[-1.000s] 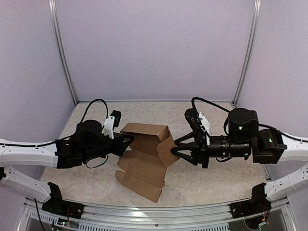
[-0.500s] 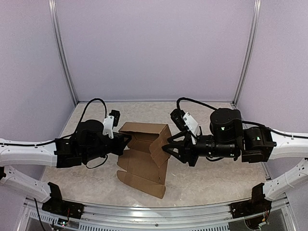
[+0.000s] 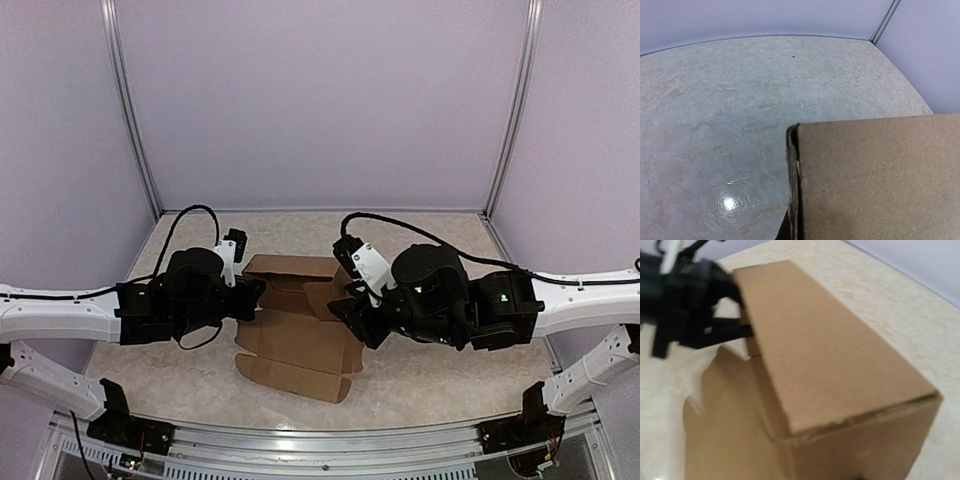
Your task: Fold the paper box
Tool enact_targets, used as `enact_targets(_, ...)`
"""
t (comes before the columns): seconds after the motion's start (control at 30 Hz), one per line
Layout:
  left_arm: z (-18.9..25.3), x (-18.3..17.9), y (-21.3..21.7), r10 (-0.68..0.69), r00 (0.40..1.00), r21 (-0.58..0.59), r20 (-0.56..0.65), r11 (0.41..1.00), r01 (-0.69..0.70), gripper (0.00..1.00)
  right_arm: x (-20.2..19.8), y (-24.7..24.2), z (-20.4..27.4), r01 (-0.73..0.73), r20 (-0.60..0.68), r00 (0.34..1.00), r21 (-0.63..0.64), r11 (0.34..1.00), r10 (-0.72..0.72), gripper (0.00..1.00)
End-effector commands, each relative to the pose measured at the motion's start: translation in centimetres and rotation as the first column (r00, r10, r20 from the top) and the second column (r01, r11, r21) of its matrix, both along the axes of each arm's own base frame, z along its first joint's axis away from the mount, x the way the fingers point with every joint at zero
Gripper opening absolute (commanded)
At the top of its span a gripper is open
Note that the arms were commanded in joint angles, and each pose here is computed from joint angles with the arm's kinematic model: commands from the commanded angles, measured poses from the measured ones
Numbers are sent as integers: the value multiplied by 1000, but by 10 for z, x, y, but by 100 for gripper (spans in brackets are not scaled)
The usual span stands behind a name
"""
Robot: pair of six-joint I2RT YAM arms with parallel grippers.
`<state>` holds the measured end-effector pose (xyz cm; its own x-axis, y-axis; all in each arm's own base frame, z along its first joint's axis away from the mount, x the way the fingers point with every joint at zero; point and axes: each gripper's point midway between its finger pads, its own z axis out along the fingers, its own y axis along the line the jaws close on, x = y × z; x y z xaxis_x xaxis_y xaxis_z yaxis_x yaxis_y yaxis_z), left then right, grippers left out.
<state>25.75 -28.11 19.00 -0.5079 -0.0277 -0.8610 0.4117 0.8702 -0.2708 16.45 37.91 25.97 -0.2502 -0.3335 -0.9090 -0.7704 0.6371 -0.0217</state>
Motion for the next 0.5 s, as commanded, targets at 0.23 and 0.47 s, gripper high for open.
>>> enact_targets(0.23,16,0,-17,-6,1000,-34,-15,999,5,0,26,-5,-2,194,42,980,7,981,-194,42)
enact_targets(0.47,17,2,-10,47,999,-30,-27,998,-48,0,36,-9,-8,260,70,963,-12,965,-259,38)
